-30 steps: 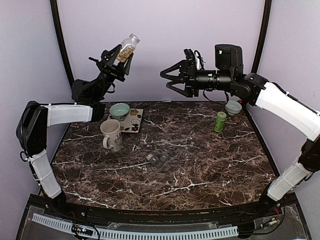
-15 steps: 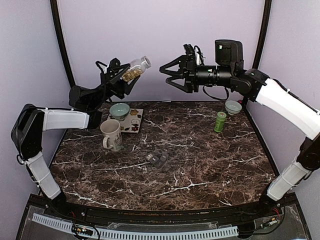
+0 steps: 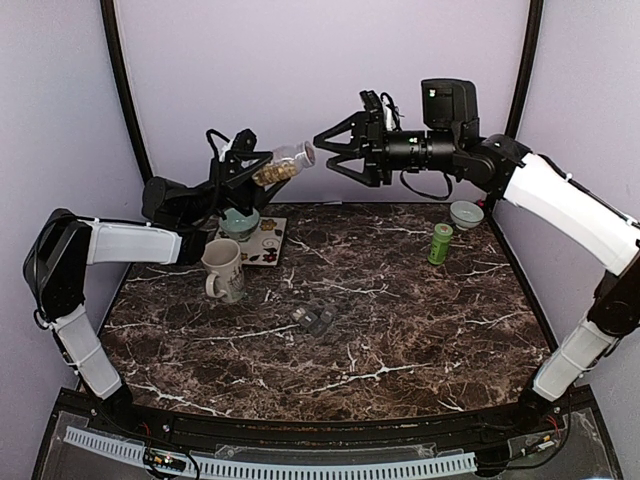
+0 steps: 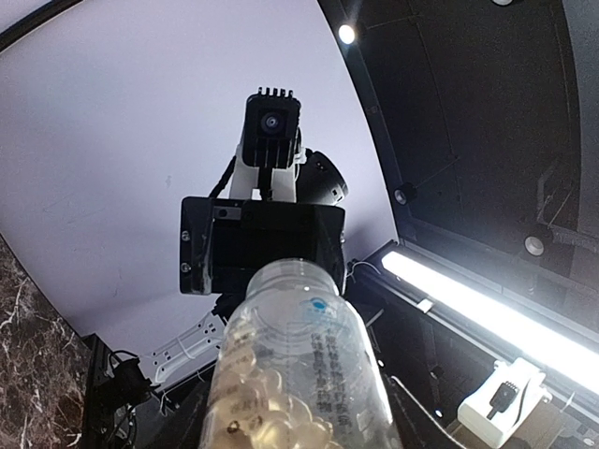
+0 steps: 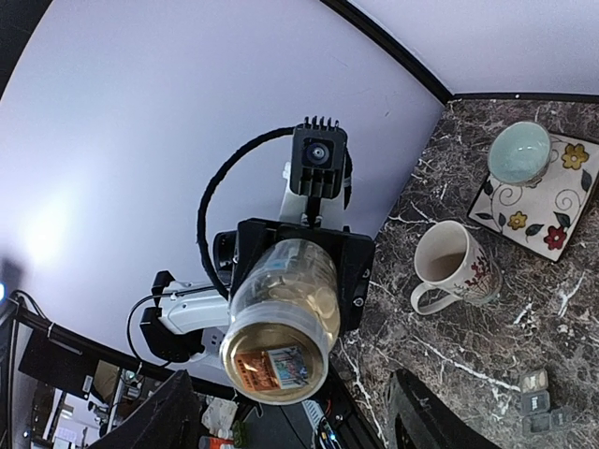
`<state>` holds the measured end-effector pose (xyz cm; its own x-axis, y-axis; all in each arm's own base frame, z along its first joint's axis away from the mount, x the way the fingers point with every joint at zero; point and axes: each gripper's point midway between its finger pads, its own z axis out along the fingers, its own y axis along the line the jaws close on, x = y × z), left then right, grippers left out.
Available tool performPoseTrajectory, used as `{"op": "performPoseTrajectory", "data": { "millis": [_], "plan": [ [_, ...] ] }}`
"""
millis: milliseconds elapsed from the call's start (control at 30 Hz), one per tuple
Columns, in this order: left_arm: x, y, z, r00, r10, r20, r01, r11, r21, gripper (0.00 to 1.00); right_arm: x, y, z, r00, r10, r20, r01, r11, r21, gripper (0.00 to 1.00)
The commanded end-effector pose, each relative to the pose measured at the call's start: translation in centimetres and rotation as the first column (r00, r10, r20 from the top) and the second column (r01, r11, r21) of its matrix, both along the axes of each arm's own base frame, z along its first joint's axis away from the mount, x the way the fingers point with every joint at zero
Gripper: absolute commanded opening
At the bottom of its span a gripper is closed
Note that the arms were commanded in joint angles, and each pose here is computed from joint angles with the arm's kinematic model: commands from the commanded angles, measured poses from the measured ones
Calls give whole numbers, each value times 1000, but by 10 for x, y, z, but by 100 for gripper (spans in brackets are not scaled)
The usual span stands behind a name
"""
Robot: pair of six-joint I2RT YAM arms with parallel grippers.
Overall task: Sort the pills into containers
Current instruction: Unscrew the lid of the pill bottle.
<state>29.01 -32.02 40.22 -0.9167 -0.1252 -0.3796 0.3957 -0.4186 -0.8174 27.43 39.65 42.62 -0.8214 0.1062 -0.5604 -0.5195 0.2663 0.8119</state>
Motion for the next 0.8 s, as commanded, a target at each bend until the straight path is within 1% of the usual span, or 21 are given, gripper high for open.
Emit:
{"op": "performPoseTrajectory", "data": {
  "millis": [0, 300, 567, 667, 767],
  "plan": [
    [-28, 9, 19, 988, -13, 155, 19, 999, -39, 0, -5, 3, 20, 999, 25, 45, -26, 999, 36, 69],
    [-21, 1, 12, 988, -13, 154, 13, 1000, 1, 0, -5, 20, 2, 998, 67, 7, -67, 998, -7, 69],
    [-14, -3, 5, 989, -8, 147, 4, 1000, 27, 0, -7, 25, 4, 997, 79, 14, -79, 997, -18, 68],
    [-12, -4, 5, 989, -4, 150, -1, 999, 32, 0, -7, 27, 1, 996, 85, 10, -85, 996, -30, 63],
    [-10, -6, 4, 989, -2, 150, -4, 999, 38, 0, -9, 28, -2, 996, 93, 5, -93, 995, -41, 49]
  ]
}}
